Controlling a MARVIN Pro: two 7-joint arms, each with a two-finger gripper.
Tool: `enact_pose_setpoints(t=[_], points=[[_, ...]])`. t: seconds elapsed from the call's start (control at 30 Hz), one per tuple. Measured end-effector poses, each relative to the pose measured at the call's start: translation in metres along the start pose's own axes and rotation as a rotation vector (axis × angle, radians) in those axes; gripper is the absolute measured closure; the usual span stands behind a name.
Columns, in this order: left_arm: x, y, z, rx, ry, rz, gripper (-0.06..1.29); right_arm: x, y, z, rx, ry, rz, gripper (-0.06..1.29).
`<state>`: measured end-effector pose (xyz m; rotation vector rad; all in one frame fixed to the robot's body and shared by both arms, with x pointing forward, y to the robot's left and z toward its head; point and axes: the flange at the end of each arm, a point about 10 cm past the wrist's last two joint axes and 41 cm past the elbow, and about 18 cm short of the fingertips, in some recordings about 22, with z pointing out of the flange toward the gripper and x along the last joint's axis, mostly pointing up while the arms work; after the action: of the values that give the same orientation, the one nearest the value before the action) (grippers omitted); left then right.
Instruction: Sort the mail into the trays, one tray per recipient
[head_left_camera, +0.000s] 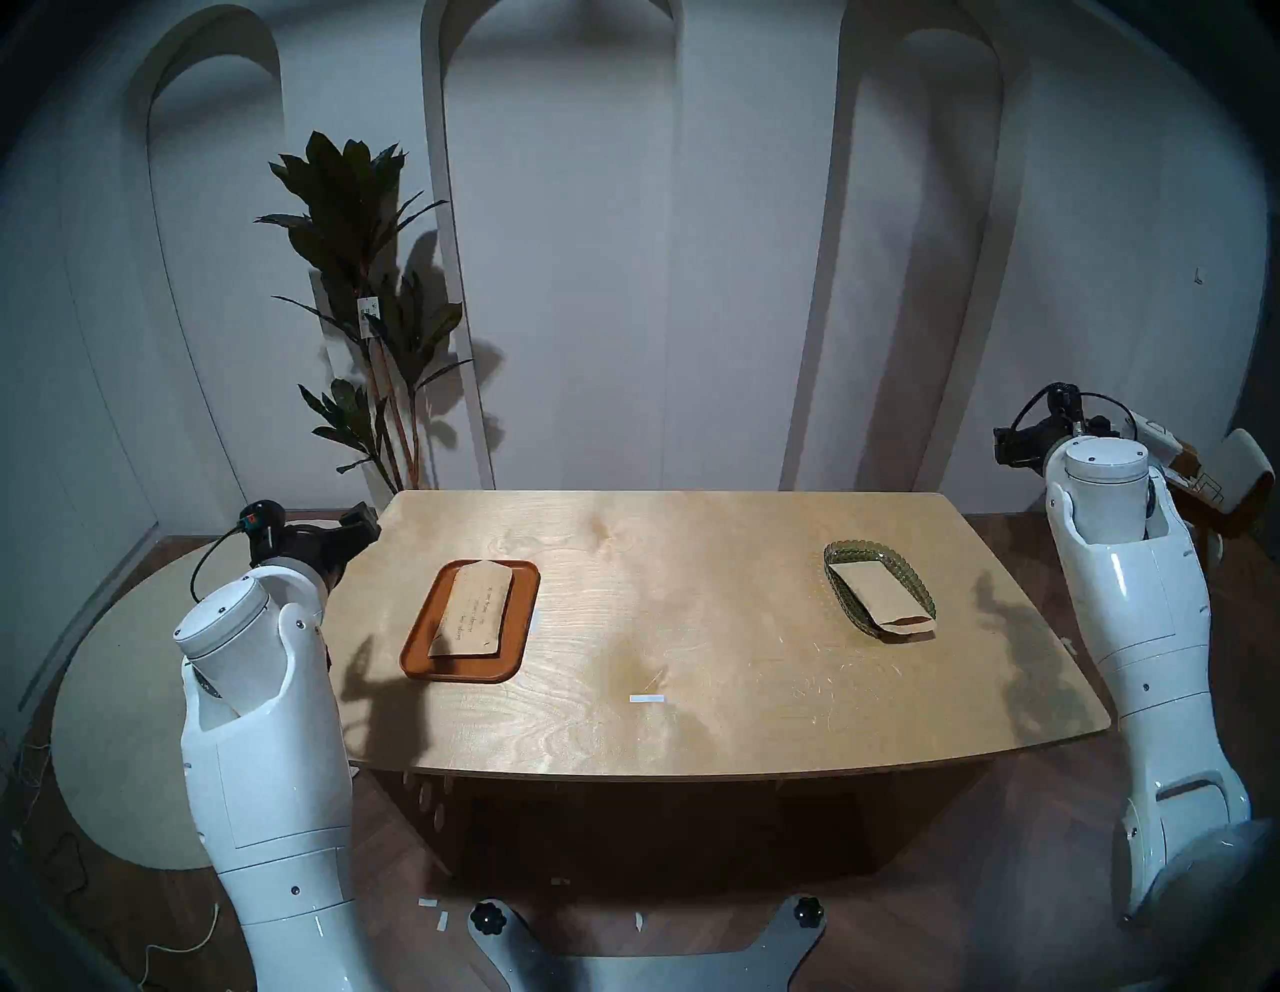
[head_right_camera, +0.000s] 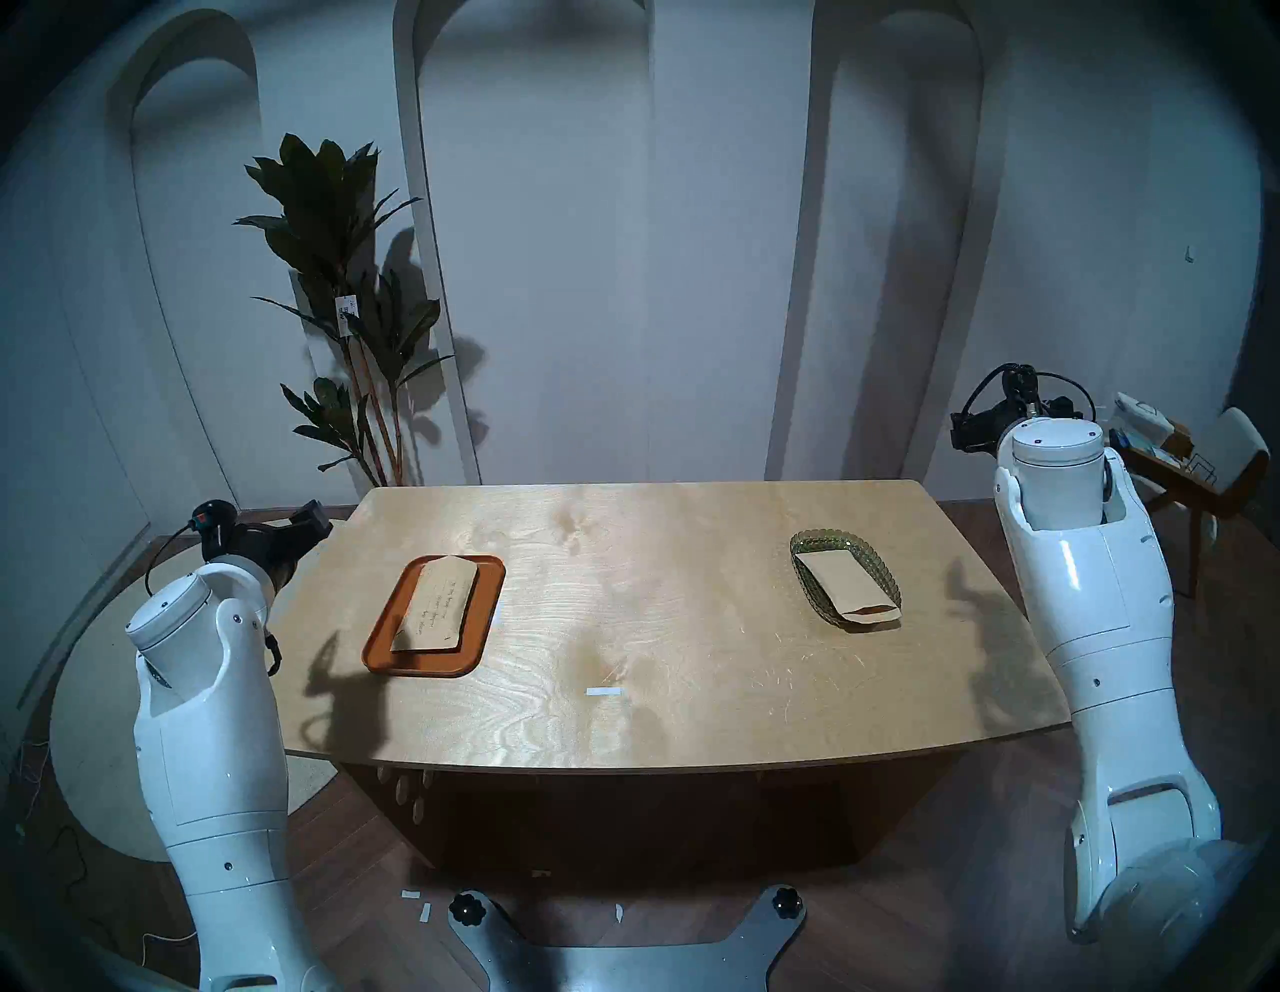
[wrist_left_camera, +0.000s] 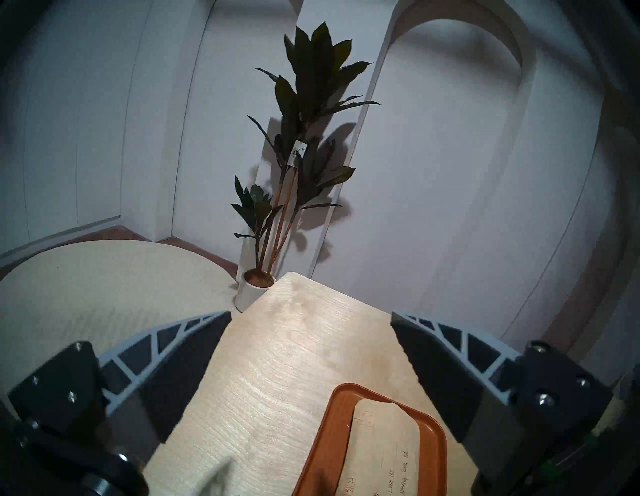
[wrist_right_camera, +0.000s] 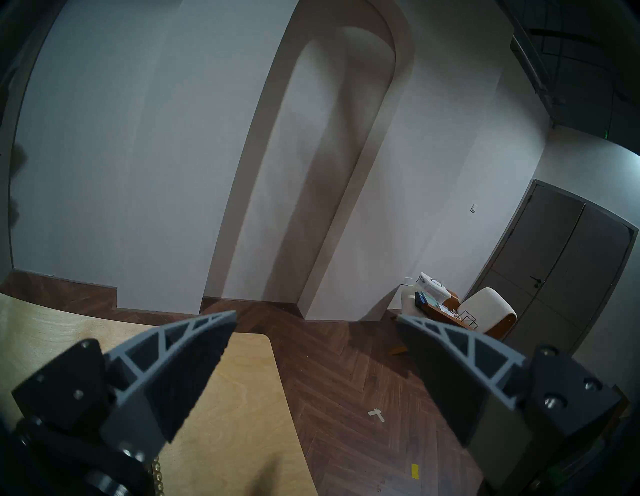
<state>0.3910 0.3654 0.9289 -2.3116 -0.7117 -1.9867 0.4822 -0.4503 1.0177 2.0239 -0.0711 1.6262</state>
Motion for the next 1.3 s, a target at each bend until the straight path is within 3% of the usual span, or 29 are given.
enact_pose_setpoints(t=[0.4, 0.97, 1.3], points=[[0.01, -0.012, 0.004, 0.005, 0.024, -0.024, -0.02, 0.0, 0.0, 0.0, 0.0, 0.0, 0.0, 0.0], [-0.011, -0.028, 0.033, 0.033, -0.035, -0.033, -0.02, 0.0, 0.0, 0.0, 0.0, 0.0, 0.0, 0.0], [-0.006, -0.04, 0.043, 0.079, -0.01, -0.001, -0.02, 0.0, 0.0, 0.0, 0.0, 0.0, 0.0, 0.0]])
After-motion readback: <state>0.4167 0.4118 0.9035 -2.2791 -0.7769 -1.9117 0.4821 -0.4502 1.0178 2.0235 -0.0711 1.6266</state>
